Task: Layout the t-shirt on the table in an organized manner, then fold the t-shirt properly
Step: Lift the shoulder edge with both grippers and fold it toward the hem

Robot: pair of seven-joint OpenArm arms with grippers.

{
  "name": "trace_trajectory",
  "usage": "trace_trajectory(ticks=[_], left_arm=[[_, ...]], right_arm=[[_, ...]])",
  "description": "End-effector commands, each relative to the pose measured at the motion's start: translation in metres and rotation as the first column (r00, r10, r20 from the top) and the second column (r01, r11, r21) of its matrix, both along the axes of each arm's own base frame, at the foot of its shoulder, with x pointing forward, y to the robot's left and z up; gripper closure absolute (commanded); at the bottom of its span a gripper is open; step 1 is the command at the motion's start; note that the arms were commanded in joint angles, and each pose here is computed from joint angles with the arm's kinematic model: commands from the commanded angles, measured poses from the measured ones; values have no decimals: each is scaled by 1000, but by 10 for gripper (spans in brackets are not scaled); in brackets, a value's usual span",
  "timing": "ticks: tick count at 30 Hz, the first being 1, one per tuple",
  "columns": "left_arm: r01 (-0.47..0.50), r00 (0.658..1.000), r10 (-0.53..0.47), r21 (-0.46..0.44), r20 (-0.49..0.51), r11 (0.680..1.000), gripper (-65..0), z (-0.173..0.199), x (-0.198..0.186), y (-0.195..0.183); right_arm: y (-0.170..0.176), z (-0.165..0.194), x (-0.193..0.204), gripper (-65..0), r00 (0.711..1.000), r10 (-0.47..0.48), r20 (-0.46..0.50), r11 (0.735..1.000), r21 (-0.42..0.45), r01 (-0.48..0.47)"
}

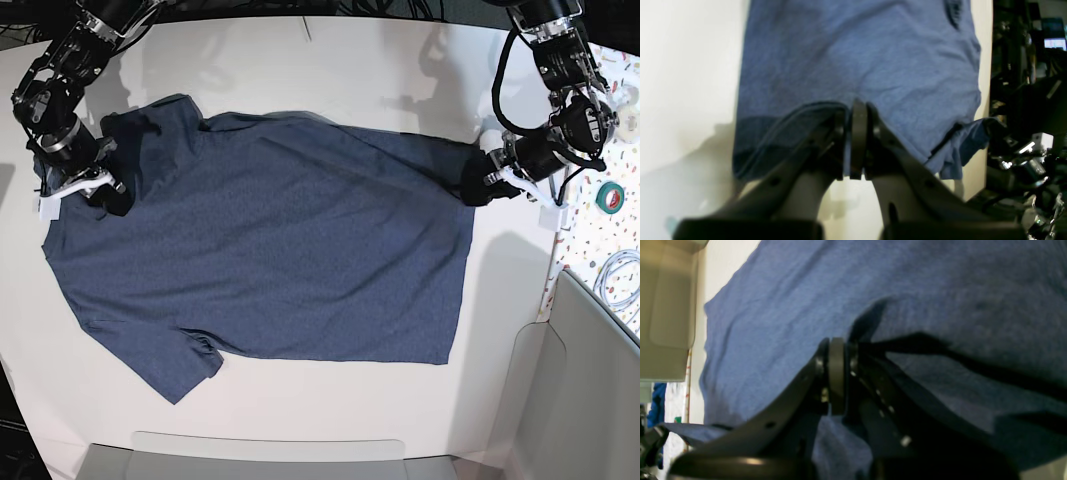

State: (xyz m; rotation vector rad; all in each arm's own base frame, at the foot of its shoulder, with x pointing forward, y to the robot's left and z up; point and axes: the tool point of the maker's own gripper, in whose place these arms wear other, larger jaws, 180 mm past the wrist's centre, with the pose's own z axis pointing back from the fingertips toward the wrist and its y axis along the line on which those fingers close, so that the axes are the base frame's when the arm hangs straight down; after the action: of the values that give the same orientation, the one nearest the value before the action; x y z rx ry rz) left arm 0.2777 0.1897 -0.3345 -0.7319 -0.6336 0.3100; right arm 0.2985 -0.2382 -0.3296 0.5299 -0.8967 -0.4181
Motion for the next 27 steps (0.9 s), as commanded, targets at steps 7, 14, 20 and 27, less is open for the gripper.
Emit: trace_trajectory(ticks=[7, 14, 20, 27], left_arm=[[-24, 999, 23, 32, 34, 999, 0, 13, 20, 28], [-21, 998, 18, 44, 67, 999, 0, 25, 32, 31], [-19, 997, 15, 46, 70, 999, 0, 26, 33, 30], [-24, 997, 21, 46, 72, 999, 0, 26, 33, 32]], right_arm=[[-13, 21, 9, 0, 997, -17, 73, 1000, -25, 18], [-49, 24, -5, 0, 987, -137, 84, 990, -20, 139], [-49, 29, 0, 0, 985, -140, 100, 990, -15, 142], [-48, 42, 13, 0, 981, -136, 142, 990, -9, 139]])
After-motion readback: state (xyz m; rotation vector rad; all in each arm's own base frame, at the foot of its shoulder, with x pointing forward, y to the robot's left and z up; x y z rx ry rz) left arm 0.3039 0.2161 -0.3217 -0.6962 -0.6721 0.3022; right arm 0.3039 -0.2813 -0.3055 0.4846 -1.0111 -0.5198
